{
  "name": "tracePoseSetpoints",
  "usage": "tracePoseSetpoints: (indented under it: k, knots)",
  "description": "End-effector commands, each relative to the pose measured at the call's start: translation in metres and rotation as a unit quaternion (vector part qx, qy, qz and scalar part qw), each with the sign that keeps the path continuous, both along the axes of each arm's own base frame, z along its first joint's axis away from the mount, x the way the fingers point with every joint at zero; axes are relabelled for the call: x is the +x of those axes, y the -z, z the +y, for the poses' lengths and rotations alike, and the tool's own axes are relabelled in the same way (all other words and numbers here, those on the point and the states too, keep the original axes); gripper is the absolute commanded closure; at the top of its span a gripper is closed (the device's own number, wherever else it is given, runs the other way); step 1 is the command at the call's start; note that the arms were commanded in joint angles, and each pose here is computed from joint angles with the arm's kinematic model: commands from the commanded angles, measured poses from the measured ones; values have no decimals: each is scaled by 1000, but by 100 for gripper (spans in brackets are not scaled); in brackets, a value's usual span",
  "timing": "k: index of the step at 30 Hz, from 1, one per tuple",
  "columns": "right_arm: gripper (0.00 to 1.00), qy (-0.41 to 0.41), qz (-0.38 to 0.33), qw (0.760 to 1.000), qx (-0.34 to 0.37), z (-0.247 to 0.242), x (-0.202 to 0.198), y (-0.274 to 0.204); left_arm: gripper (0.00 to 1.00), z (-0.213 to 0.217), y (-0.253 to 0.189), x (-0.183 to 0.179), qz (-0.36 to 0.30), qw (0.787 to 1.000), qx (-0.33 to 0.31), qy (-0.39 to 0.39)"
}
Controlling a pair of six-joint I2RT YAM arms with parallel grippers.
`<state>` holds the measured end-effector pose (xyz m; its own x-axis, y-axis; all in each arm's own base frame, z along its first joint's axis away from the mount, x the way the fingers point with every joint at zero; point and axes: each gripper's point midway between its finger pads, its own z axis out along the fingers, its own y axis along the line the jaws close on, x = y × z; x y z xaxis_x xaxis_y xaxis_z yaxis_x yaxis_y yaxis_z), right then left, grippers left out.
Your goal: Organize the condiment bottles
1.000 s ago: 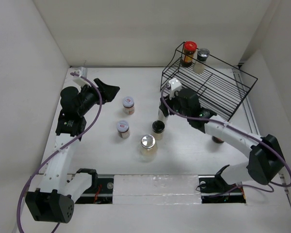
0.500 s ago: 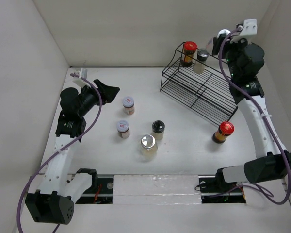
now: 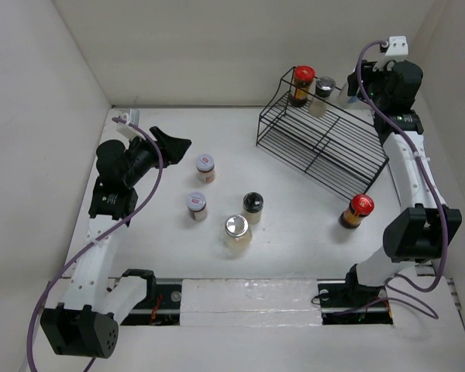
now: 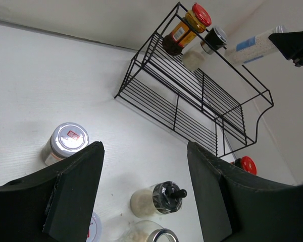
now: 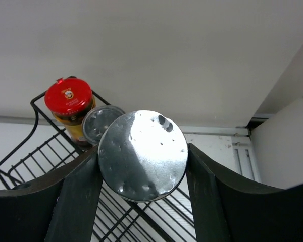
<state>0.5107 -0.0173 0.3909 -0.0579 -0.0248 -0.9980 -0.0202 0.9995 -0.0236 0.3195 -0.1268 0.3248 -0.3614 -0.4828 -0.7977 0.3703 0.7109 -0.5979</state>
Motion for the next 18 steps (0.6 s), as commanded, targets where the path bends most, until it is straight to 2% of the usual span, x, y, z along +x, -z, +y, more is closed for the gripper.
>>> tracePoseSetpoints:
  k: [1,11,18]
  knots:
    - [56,-25,-86,996,5,6,-7,-63,38,0,-12,1,-24,1000,-1,1]
    - [56,-47,-14,998,37,8,25,2,38,0,-12,1,-24,1000,-1,1]
    - [55,-52,12,998,46,9,35,23,38,0,-10,1,-20,1000,-1,1]
